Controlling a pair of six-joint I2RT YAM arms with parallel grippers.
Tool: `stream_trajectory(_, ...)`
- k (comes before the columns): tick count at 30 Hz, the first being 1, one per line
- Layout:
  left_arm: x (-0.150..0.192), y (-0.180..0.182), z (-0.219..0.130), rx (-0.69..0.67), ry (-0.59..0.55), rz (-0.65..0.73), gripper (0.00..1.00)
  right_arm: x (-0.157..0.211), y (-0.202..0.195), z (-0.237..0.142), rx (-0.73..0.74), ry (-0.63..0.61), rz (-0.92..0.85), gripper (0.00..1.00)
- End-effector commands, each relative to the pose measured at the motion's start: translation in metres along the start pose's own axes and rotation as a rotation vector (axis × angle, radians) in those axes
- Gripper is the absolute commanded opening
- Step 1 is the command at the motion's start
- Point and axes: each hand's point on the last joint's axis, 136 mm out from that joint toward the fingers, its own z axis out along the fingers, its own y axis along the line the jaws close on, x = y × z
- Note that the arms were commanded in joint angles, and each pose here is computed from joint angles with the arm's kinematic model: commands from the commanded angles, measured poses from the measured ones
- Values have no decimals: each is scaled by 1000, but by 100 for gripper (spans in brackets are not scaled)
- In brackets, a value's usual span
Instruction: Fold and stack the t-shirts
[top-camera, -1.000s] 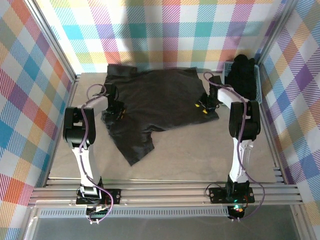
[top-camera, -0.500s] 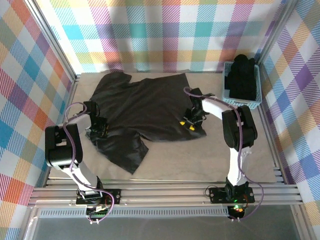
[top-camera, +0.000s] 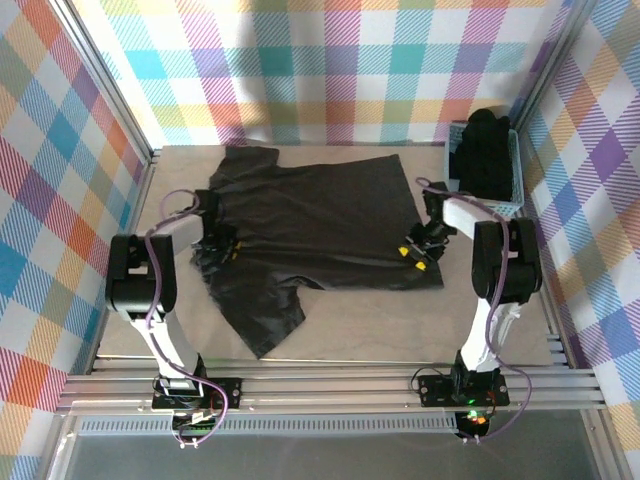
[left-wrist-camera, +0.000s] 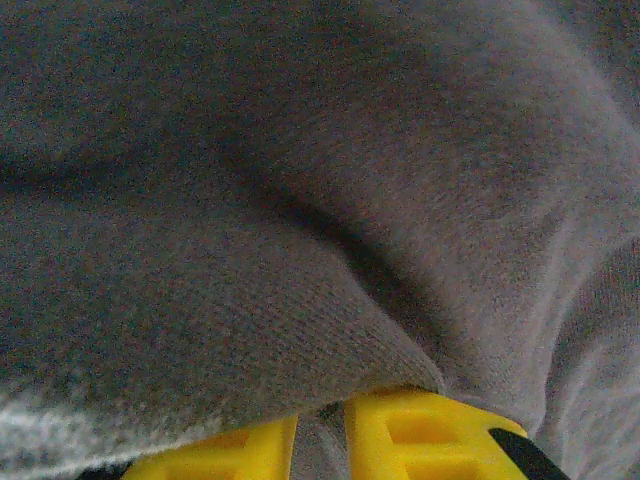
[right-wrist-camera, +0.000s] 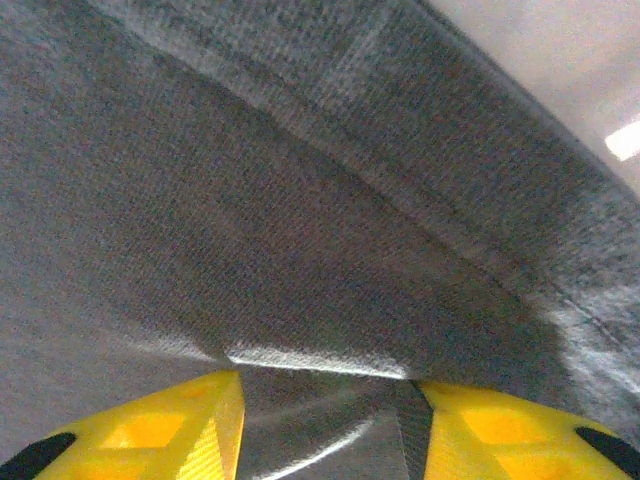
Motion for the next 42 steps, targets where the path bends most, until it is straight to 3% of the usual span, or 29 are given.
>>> stream_trajectory(1, 16, 41, 18, -176, 36, -8, 21, -8, -10, -4, 43, -20, -30, 47)
stream_trajectory(7, -1, 34, 1, -183, -22, 65, 23, -8, 14, -20, -23, -48, -115, 49)
stream_trajectory(14, -31, 65, -5, -171, -49, -6, 24, 16, 47, -32, -94, -21, -233, 52)
stream_trajectory(17, -44, 44, -20, -100, -84, 66, 34, 23, 58, -44, -113, -55, -288, 53)
stream_trajectory(20, -45, 23, -55, -47, -155, 127, 57, 31, 58, -59, -129, -95, -310, 55)
stream_trajectory(21, -41, 23, -67, -60, -176, 153, 59, 34, 54, -62, -126, -97, -306, 55)
stream_trajectory(24, -6, 53, -94, -180, -165, 212, 58, 49, 39, -71, -121, -102, -291, 54)
stream_trajectory(28, 65, 138, -103, -363, 1, 236, 46, 81, 18, -76, -131, -57, -294, 52)
stream_trajectory(31, 113, 183, -106, -364, 116, 233, 42, 110, 1, -72, -126, 25, -298, 51)
stream_trajectory(34, 160, 204, -100, -301, 273, 235, 46, 135, -14, -63, -127, 110, -274, 51)
stream_trajectory(36, 180, 212, -96, -292, 321, 281, 50, 145, -23, -57, -137, 147, -254, 52)
stream_trajectory(42, 192, 210, -79, -210, 301, 258, 54, 151, -32, -45, -125, 180, -247, 52)
